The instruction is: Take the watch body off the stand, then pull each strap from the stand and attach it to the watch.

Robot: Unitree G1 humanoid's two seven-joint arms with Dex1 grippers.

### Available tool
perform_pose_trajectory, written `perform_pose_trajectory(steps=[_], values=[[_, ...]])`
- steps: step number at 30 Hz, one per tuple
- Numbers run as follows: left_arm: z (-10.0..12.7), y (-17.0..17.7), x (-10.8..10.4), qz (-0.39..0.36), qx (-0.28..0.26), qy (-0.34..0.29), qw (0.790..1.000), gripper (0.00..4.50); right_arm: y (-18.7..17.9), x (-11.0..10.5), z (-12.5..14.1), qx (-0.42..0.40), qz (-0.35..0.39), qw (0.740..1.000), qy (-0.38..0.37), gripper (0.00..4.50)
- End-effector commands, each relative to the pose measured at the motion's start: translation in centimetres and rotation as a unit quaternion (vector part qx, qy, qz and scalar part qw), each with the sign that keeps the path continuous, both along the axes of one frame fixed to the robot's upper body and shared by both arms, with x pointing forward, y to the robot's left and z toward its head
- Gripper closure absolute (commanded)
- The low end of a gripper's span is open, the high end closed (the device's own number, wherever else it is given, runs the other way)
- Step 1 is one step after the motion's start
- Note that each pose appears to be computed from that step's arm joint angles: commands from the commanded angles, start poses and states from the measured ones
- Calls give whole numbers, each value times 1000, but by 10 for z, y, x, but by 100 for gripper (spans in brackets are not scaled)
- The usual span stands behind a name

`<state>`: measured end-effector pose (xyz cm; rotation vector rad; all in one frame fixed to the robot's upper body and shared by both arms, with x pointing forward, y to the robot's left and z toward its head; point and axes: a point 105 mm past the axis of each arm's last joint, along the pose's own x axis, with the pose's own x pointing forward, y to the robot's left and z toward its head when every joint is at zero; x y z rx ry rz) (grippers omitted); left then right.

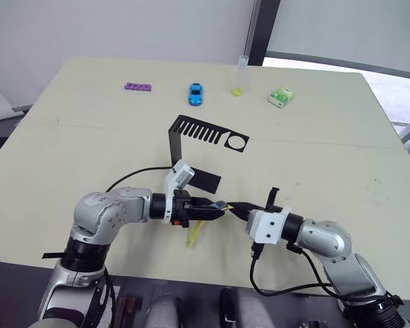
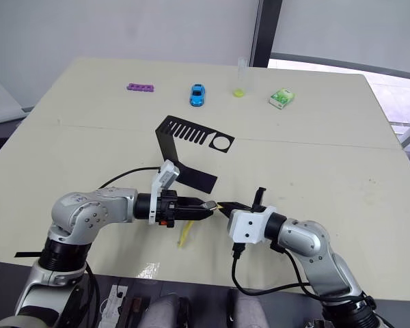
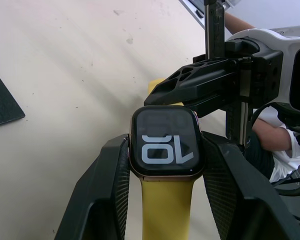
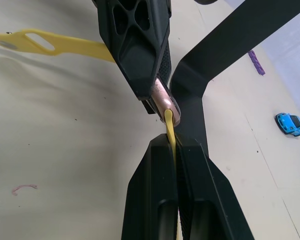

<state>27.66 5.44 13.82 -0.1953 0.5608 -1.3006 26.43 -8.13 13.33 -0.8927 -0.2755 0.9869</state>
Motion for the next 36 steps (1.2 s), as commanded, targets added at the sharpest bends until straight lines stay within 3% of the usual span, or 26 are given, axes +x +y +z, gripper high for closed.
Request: perform_pose_trajectory(steps=[1, 36], values=[[6, -17, -13, -45, -13, -13, 999, 290, 17, -7, 15, 25, 33, 999, -26, 450], [5, -18, -14, -49, -12, -13, 999, 290, 20, -8, 11, 22, 42, 999, -18, 450]])
